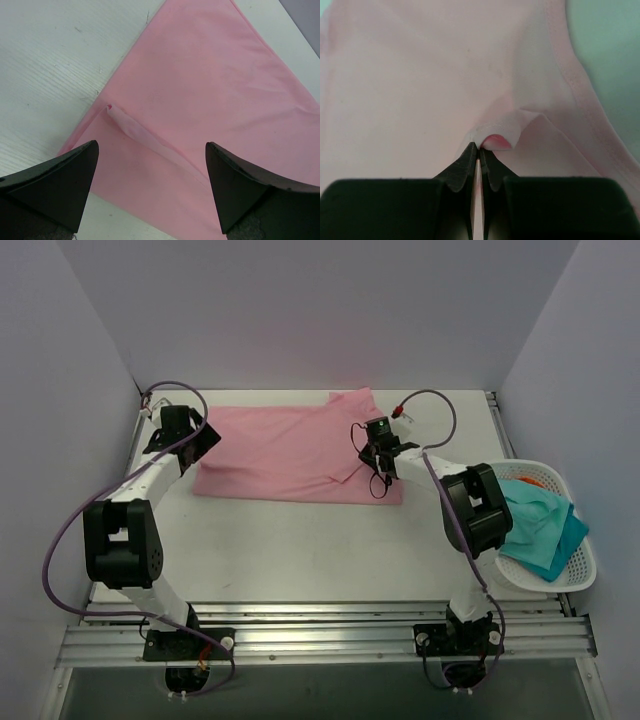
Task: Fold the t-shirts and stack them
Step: Fold the tshirt
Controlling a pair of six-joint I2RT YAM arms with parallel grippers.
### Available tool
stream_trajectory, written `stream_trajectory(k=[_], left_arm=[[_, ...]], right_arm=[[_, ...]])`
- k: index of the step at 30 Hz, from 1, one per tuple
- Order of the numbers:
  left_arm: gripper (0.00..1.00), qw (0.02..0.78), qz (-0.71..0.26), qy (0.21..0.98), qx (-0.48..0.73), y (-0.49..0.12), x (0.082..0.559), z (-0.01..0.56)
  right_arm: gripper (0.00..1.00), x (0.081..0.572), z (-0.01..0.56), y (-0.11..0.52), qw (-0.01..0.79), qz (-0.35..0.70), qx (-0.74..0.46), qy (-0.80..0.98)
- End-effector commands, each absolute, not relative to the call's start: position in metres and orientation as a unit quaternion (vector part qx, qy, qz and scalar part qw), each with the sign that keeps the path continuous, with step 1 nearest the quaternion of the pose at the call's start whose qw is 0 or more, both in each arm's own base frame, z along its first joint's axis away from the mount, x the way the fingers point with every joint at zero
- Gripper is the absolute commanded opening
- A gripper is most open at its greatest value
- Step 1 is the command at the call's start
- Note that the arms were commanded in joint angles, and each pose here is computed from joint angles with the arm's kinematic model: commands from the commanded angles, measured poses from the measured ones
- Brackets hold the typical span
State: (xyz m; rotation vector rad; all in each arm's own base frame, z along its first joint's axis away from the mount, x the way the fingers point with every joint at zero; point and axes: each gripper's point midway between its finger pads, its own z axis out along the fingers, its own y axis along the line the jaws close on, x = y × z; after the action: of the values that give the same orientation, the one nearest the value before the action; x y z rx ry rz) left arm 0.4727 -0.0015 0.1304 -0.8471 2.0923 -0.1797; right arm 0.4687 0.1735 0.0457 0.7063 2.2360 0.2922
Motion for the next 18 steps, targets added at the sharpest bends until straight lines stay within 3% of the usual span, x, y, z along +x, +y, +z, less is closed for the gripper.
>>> stream_trajectory(k=[1,12,14,15,17,18], left_arm=[[0.97,0.444,-0.078,0.828,-0.333,0.0,0.482,0.137],[0.97,0.442,-0.074,0.832,-0.328,0.0,0.485,0.136],[0.97,0.442,-0.074,0.832,-0.328,0.001,0.485,0.136],[0.97,0.442,-0.074,0.832,-0.327,0.001,0.485,0.136],[0.97,0.44,-0.073,0.833,-0.328,0.001,0.484,0.135],[0.97,0.442,-0.073,0.832,-0.327,0.001,0.484,0.136]], right_arm=[[0.0,0.49,0.063,0.173,0.394,0.116,0.276,0.869],[0.01,0.54,0.033,0.192,0.368,0.127,0.275,0.879],[0.38,0.547,0.027,0.197,0.363,0.132,0.276,0.88],[0.77,0.548,0.023,0.197,0.361,0.129,0.277,0.881],[0.99,0.555,0.022,0.195,0.362,0.122,0.281,0.88],[1.0,0.554,0.02,0.188,0.359,0.106,0.286,0.882]])
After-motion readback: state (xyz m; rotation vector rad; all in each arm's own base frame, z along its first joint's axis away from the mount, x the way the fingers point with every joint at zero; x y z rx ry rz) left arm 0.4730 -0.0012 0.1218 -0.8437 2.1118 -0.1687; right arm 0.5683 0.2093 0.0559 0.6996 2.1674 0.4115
